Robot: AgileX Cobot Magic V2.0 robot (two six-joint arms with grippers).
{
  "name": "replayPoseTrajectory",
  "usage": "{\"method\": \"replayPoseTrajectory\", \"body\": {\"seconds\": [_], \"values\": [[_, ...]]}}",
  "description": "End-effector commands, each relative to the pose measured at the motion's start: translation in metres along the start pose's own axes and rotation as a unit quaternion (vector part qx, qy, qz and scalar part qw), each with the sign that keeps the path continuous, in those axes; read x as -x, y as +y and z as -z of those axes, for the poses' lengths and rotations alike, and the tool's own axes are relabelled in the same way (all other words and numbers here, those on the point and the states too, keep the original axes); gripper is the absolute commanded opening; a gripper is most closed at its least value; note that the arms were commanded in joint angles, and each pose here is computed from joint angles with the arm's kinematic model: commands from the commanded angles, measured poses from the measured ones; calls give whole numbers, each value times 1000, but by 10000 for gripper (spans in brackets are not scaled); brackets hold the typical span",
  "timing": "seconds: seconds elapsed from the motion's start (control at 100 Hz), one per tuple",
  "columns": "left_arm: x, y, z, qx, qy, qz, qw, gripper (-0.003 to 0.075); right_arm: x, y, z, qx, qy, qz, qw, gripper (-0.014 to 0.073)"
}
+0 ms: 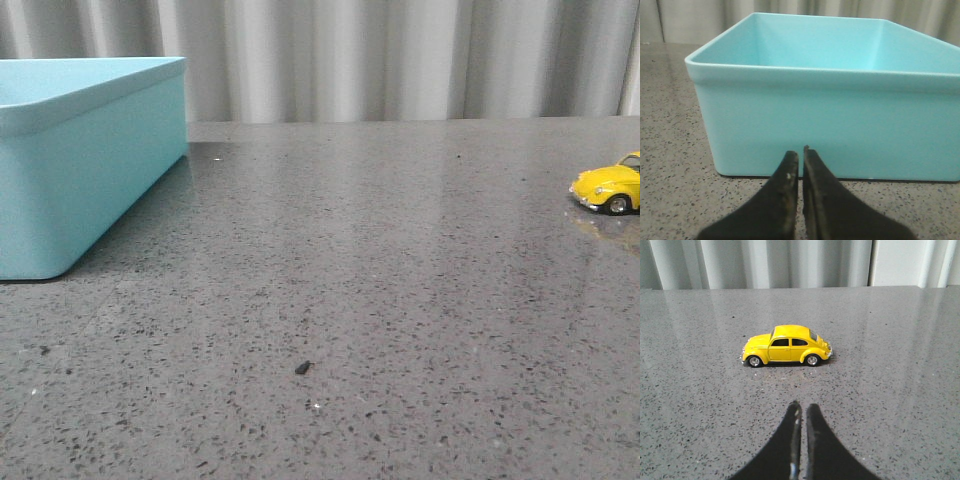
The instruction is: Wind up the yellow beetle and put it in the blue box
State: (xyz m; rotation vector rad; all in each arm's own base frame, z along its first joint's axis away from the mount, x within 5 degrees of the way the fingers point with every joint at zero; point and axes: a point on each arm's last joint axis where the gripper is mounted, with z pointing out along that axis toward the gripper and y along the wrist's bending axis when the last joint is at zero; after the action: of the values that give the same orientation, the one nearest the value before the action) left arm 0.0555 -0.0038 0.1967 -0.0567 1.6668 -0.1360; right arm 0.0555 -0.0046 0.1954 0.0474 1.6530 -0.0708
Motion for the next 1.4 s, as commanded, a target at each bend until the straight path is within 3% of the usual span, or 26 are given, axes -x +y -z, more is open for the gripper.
{"method": "replayPoseTrajectory", "body": {"seconds": [0.0,0.53,0.71,0.91,1.13,1.29,1.39], "values": [[1,0,1,-5,-47,5,999,-21,2,0,0,1,-46,6,999,-50],[3,0,1,-5,-56,5,998,-21,4,0,1,1,-55,6,998,-50],[14,-1,4,-4,-63,-14,998,-21,22,0,4,0,-75,6,997,-50],[48,-5,2,3,-37,-45,998,-21,50,-1,-3,-4,-9,11,1000,-50],[89,-9,-17,5,-15,-45,999,-21,98,-2,-38,-4,61,11,998,-50],[100,-10,-29,8,0,-55,998,-21,115,-2,-66,-3,106,8,994,-50],[101,-10,-33,8,-1,-56,998,-21,116,-1,-79,0,99,7,995,-50]]}}
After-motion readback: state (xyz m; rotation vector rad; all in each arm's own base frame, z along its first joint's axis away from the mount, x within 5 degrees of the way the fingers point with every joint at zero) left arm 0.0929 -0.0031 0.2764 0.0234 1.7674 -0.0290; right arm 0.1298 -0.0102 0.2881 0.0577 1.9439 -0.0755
